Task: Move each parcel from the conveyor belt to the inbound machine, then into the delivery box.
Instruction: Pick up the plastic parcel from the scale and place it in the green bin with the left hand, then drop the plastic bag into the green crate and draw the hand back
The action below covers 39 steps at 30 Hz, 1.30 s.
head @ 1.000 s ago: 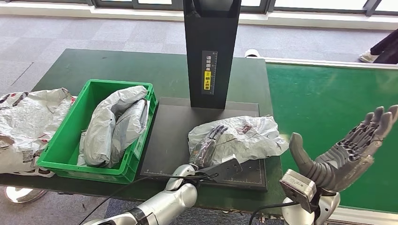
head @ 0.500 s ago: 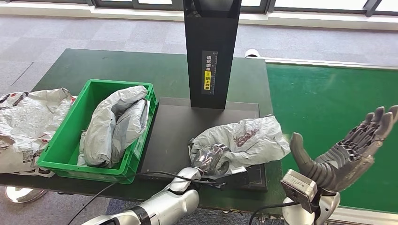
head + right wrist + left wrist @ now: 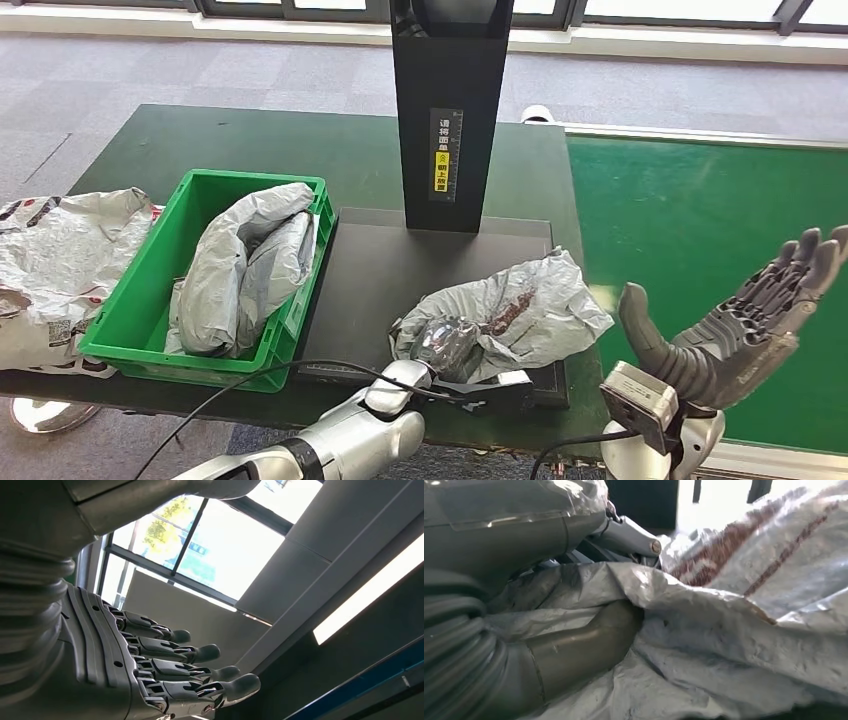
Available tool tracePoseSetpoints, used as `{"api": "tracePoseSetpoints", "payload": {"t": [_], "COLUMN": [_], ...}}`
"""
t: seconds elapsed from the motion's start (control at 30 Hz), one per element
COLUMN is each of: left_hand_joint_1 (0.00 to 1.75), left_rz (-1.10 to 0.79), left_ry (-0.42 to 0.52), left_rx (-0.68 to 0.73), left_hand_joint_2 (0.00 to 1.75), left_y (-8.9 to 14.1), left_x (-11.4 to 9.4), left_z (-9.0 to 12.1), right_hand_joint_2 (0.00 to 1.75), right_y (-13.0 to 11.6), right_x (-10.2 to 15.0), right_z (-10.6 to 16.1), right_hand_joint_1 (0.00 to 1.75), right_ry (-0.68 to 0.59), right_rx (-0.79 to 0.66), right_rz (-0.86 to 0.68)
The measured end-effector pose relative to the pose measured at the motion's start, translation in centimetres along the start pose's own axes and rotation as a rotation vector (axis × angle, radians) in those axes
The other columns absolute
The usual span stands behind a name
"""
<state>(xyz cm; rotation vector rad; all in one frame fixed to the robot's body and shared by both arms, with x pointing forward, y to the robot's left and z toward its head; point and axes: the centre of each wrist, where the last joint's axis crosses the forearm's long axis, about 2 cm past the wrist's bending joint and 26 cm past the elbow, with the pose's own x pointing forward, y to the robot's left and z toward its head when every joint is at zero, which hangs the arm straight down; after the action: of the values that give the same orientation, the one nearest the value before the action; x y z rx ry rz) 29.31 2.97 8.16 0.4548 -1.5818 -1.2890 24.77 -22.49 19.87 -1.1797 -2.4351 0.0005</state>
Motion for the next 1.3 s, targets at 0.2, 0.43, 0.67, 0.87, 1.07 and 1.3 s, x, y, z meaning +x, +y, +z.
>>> {"api": "tracePoseSetpoints", "payload": {"t": [0.2,0.43,0.67,0.87,1.07,1.3], "left_hand_joint_1": [1.75,1.75,1.75,1.75,1.75,1.75], "left_rz": [-0.338,-0.244,-0.230,-0.229,-0.206,-0.193], "left_ry": [-0.262,-0.226,-0.135,-0.104,-0.031,0.215], "left_rx": [0.283,0.682,0.913,1.011,1.097,1.139], "left_hand_joint_2": [1.75,1.75,1.75,1.75,1.75,1.75], "left_y": [0.9,8.8,13.8,15.9,17.5,17.6], "left_x": [2.2,0.6,-1.6,-2.6,-5.2,-11.7], "left_z": [0.4,0.6,2.4,3.6,5.4,8.4], "right_hand_joint_2": [1.75,1.75,1.75,1.75,1.75,1.75], "right_y": [-0.1,-0.2,-0.2,-0.2,-0.4,-0.8], "right_x": [0.0,0.0,0.0,0.0,-0.1,0.0], "right_z": [-0.1,-0.1,-0.1,-0.1,-0.1,-0.3], "right_hand_joint_1": [0.00,0.00,0.00,0.00,0.00,0.00], "right_ry": [-0.005,-0.002,0.000,0.000,0.003,0.000], "right_rx": [-0.001,-0.006,-0.010,-0.011,-0.016,-0.030], "right_rz": [0.004,0.004,0.004,0.004,0.004,0.007]}}
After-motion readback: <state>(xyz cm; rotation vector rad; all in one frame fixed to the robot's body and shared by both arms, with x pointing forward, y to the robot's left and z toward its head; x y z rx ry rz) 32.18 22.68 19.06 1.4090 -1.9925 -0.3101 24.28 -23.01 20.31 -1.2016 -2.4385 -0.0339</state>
